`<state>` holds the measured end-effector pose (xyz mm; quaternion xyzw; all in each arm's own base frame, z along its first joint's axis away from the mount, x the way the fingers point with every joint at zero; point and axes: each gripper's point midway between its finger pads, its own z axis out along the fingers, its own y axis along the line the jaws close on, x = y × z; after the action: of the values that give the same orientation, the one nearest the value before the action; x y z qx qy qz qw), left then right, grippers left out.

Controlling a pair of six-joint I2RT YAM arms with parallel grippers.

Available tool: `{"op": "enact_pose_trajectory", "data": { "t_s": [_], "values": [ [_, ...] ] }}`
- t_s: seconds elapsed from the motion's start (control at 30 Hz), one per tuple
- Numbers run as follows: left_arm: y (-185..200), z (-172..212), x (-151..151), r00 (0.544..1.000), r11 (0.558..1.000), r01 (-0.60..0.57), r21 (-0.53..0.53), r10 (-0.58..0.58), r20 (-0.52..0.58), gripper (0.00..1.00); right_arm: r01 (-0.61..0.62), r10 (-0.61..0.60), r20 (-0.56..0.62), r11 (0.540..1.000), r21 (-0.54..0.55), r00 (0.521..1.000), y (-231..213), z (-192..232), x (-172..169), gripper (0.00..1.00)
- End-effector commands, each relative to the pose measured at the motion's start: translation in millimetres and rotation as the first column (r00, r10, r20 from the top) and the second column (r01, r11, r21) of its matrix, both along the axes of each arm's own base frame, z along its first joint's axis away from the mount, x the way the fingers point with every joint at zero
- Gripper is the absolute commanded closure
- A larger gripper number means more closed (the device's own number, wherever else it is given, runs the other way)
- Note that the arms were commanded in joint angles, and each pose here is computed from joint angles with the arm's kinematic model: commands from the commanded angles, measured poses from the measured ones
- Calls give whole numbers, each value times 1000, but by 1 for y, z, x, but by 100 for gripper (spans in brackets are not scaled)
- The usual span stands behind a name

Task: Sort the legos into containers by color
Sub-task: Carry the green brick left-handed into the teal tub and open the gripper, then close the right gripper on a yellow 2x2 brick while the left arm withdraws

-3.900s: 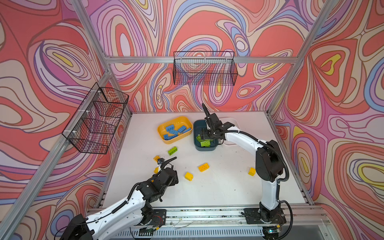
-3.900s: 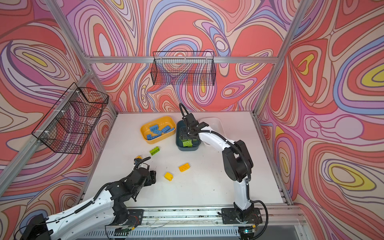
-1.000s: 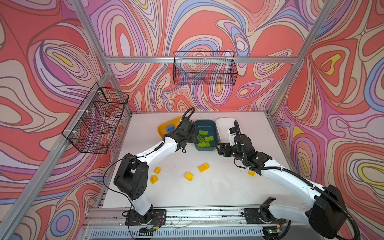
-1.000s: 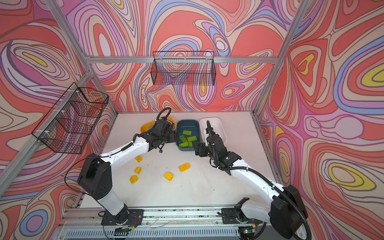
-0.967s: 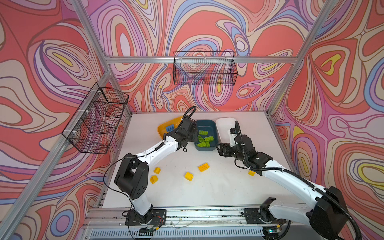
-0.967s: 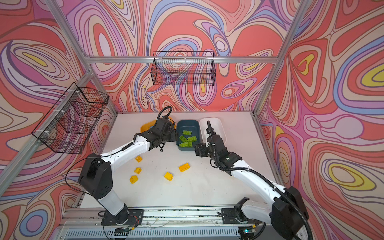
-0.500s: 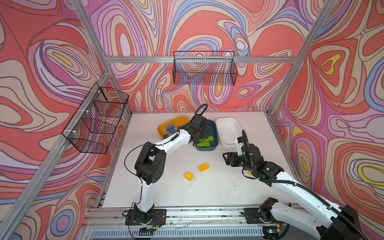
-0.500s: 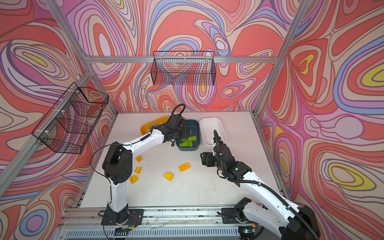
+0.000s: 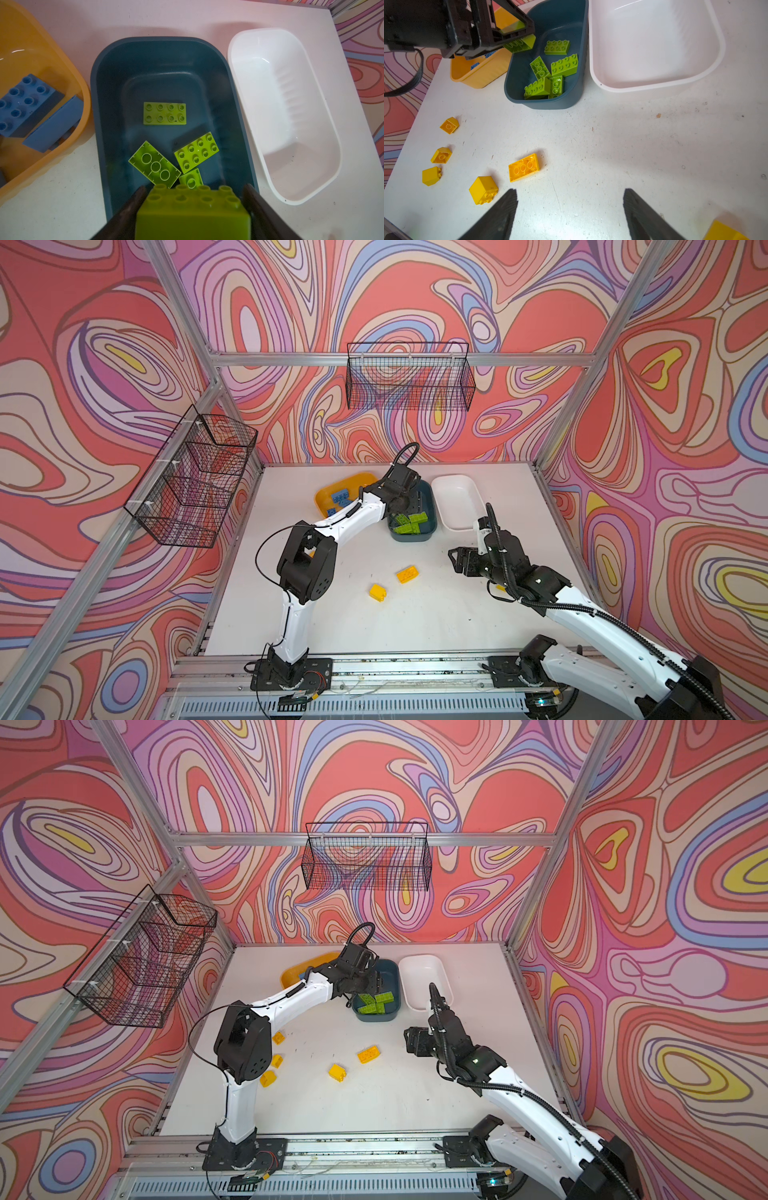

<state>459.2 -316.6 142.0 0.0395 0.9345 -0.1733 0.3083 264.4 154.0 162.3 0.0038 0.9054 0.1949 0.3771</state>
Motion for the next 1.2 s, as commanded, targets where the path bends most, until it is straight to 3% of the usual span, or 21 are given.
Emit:
{"op": "enact_pose_trajectory", "data": {
  "t_s": [0.0,0.23,0.4,0.63,0.83,1.17],
  "values": [
    [3,10,-3,1000,1000,14,26,-14,-1,18,70,-71,-25,997,-31,997,-12,-5,1,16],
    [11,57,-20,998,1000,20,-23,-19,56,12,255,-280,-103,945,-206,954,-55,-27,-2,12],
    [19,82,-57,992,997,42,-68,-33,124,12,363,-395,-118,904,-225,911,-88,-31,-3,7],
    [41,48,-130,993,995,49,-86,-39,111,13,537,-568,-134,817,-210,812,-132,-45,-2,2],
    [75,25,-175,996,997,35,-72,-29,88,14,557,-602,-211,796,-237,770,-135,-73,-9,2],
    [110,1,-206,997,997,-10,-70,16,81,14,568,-631,-292,775,-277,718,-136,-116,-21,5]
  ]
}}
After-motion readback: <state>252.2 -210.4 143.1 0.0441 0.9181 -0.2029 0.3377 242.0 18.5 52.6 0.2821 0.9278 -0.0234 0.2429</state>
